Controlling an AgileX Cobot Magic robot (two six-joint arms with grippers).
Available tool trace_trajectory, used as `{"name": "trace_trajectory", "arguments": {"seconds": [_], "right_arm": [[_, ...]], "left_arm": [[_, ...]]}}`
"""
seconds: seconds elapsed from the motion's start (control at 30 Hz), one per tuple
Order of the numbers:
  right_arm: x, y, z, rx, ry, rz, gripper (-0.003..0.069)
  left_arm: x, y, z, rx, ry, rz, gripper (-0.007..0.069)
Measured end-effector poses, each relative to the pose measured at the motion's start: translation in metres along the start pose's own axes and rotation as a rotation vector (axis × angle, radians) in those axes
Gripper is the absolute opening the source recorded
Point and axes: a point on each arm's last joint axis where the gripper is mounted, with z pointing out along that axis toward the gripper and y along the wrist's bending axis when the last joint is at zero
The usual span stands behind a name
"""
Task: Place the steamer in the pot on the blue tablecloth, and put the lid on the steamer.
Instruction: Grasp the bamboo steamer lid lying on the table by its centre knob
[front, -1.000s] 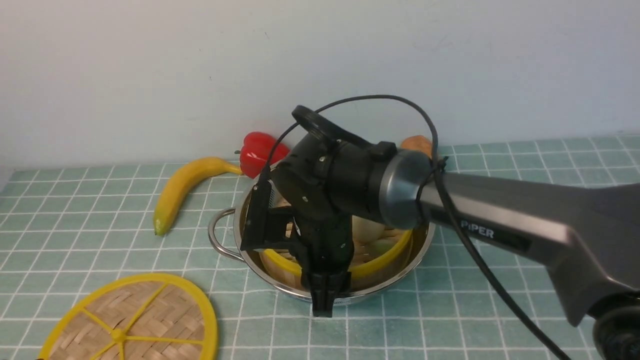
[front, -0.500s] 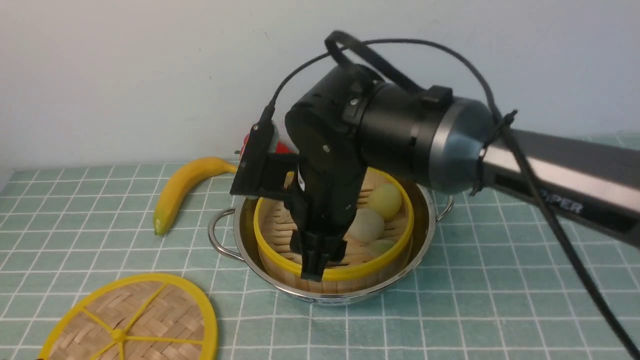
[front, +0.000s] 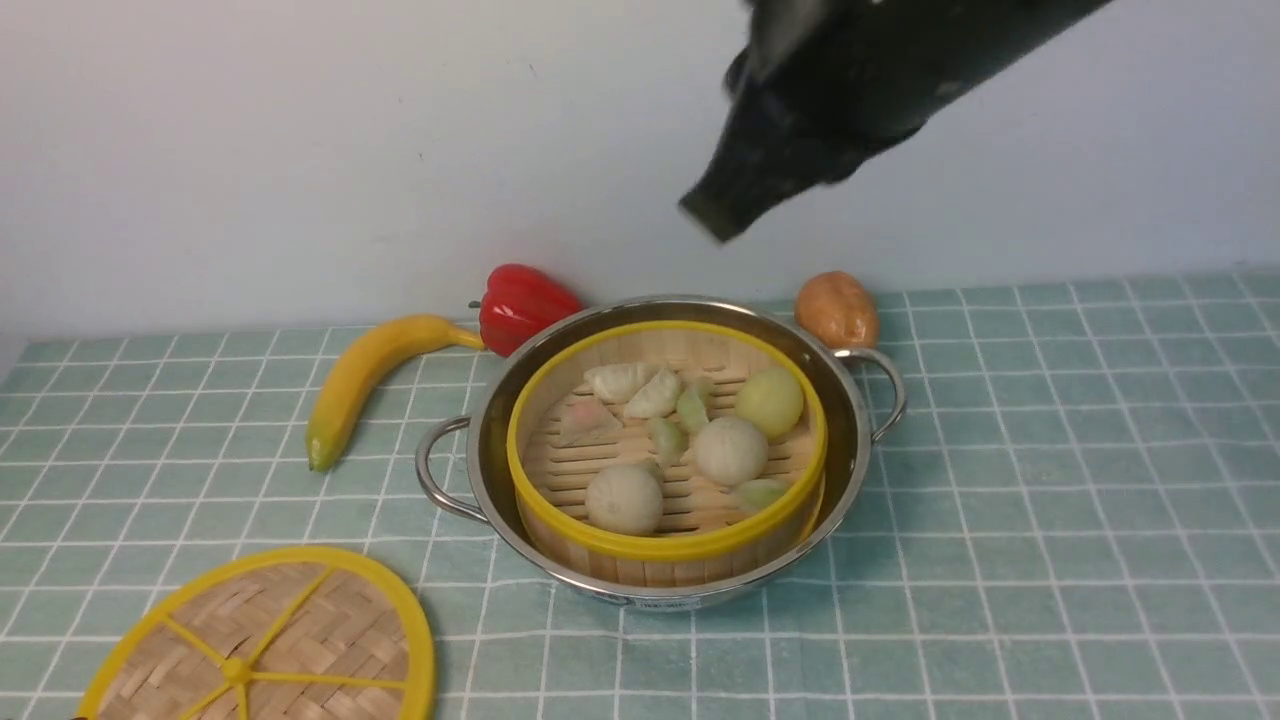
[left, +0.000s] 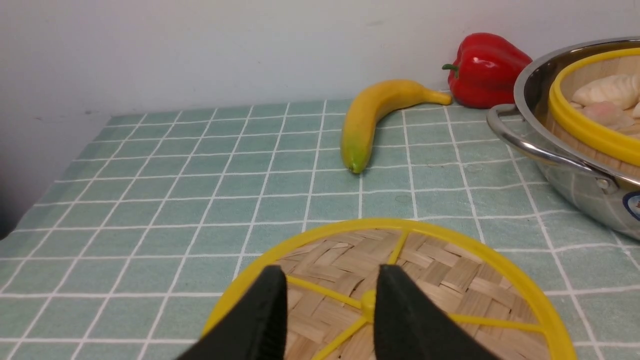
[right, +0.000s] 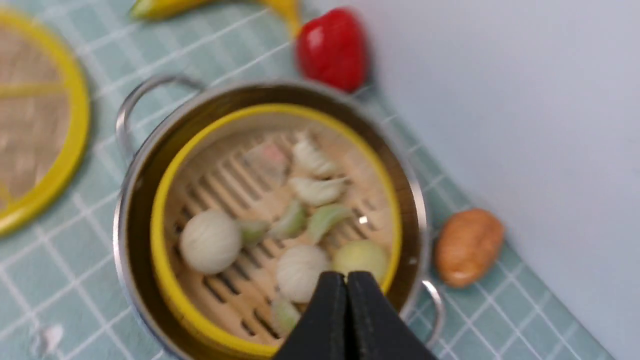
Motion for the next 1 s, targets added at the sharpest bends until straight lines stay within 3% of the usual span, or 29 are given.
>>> {"name": "trace_trajectory", "arguments": {"seconds": [0.2,0.6,0.8,0.83,0.97,1.0], "right_arm": [[0.001,-0.015,-0.042,0.017,-0.092,0.152,-0.0011],[0.014,-0.022,-0.060,0.037,-0.121,0.156,-0.0001],[0.076,-0.037,-0.088,0.021,-0.270,0.222,0.0005],[0.108,-0.044,-0.096,0.033,-0.308,0.265,0.0007],[0.165,-0.053,-0.102,0.101,-0.372,0.326,0.0013],[0.196,-0.055,-0.104,0.153,-0.400,0.356,0.0016]], "left_arm": [[0.000,0.000,0.000,0.000,0.000,0.000,0.0243],[0.000,0.000,0.000,0.000,0.001,0.000,0.0243],[0.000,0.000,0.000,0.000,0.001,0.000,0.0243],[0.000,0.000,0.000,0.000,0.001,0.000,0.0243],[0.000,0.000,0.000,0.000,0.001,0.000,0.0243],[0.000,0.000,0.000,0.000,0.001,0.000,0.0243]]}}
